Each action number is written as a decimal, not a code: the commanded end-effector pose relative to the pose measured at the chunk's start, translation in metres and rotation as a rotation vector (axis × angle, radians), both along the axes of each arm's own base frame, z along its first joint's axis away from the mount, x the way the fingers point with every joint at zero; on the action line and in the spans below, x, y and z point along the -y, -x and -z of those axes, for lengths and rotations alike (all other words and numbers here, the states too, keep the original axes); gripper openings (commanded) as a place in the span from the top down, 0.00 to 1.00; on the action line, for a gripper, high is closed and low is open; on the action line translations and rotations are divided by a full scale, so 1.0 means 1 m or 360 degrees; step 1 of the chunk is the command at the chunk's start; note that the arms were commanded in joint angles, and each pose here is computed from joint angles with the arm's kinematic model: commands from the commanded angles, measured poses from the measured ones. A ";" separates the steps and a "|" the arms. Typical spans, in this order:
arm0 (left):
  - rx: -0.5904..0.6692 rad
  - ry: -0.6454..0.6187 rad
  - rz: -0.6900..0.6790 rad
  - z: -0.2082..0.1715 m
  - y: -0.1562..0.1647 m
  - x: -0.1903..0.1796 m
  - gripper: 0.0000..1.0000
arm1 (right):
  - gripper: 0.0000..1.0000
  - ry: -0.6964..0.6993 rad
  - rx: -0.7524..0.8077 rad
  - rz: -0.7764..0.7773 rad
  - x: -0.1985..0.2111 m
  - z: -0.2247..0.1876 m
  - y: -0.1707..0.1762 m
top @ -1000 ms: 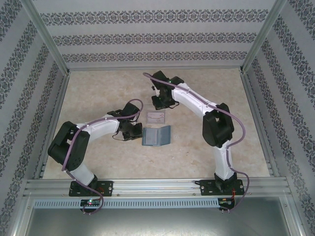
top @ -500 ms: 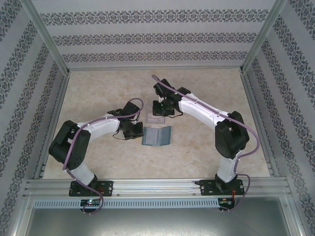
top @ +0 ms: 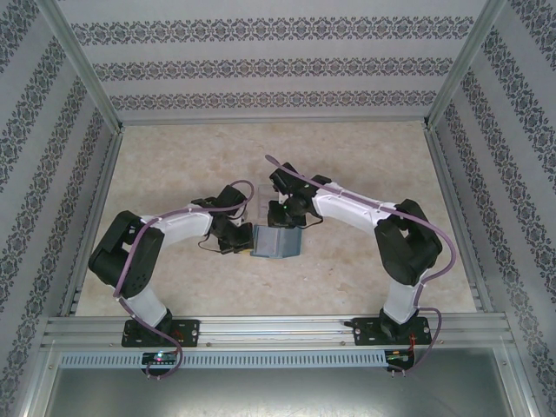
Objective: Take the credit cards out of the card holder
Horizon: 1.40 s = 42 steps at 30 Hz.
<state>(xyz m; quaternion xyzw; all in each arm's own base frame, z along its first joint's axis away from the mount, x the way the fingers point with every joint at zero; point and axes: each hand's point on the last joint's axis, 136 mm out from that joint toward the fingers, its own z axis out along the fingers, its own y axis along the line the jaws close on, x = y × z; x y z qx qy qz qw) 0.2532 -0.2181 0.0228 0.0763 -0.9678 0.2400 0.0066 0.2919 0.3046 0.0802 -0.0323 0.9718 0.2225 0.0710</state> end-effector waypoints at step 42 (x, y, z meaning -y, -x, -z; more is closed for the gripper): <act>0.0061 -0.0015 -0.0039 0.002 -0.032 -0.012 0.97 | 0.84 -0.0235 -0.0234 -0.0033 -0.049 0.031 0.026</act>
